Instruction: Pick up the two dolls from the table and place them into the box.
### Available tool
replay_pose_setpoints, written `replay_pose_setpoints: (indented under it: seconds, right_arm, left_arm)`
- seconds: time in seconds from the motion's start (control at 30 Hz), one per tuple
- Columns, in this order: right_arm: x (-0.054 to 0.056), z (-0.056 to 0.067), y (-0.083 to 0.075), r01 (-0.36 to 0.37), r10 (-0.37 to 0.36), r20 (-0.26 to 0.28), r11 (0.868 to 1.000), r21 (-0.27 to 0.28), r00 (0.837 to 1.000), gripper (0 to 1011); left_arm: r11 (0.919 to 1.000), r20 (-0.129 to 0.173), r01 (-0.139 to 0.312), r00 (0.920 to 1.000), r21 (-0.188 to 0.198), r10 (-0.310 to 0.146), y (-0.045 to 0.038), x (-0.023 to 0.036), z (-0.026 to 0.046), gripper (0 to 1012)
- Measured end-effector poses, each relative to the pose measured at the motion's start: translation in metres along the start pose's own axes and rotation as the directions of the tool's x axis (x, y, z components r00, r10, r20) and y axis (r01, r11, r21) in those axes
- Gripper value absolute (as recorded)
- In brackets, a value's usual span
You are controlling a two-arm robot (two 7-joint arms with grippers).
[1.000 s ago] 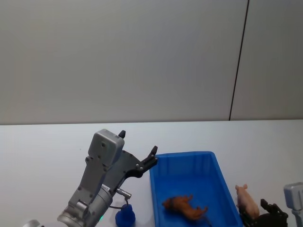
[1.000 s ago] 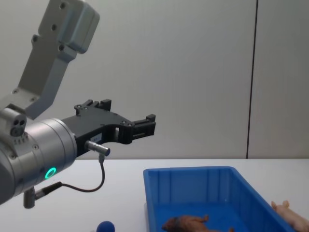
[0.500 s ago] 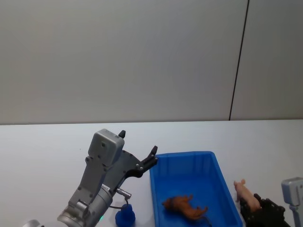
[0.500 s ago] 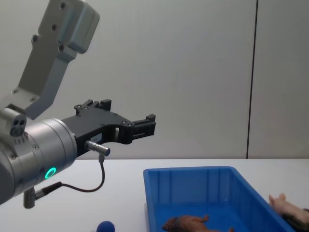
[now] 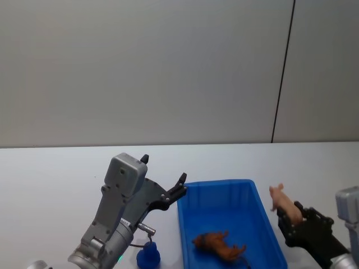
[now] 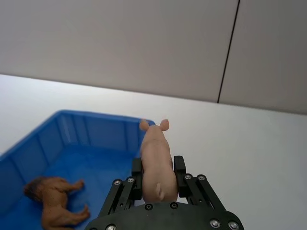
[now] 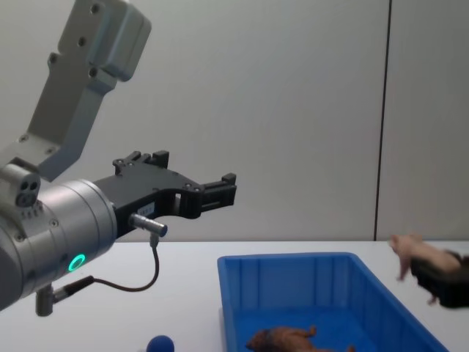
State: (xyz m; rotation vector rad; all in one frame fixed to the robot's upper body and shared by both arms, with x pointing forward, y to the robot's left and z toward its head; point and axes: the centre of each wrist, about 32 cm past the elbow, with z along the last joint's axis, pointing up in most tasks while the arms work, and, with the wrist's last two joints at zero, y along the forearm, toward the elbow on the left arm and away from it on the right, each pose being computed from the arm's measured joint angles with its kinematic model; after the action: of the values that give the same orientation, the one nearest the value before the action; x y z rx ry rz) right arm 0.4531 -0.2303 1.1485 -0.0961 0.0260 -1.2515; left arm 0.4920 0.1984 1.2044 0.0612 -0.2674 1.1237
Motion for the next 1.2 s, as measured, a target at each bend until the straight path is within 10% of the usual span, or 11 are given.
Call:
replay_pose_setpoints:
  seconds: [0.63, 1.2]
  right_arm:
    - [-0.014, 0.024, 0.038, -0.156, 0.156, 0.005, 0.987, 0.042, 0.988, 376]
    - [-0.016, 0.018, 0.057, -0.145, 0.145, 0.002, 0.989, 0.022, 0.989, 880]
  left_arm:
    - [1.0, 0.0, 0.0, 1.0, 0.0, 0.0, 0.0, 0.0, 0.0, 1002]
    - [1.0, 0.0, 0.0, 1.0, 0.0, 0.0, 0.0, 0.0, 0.0, 1001]
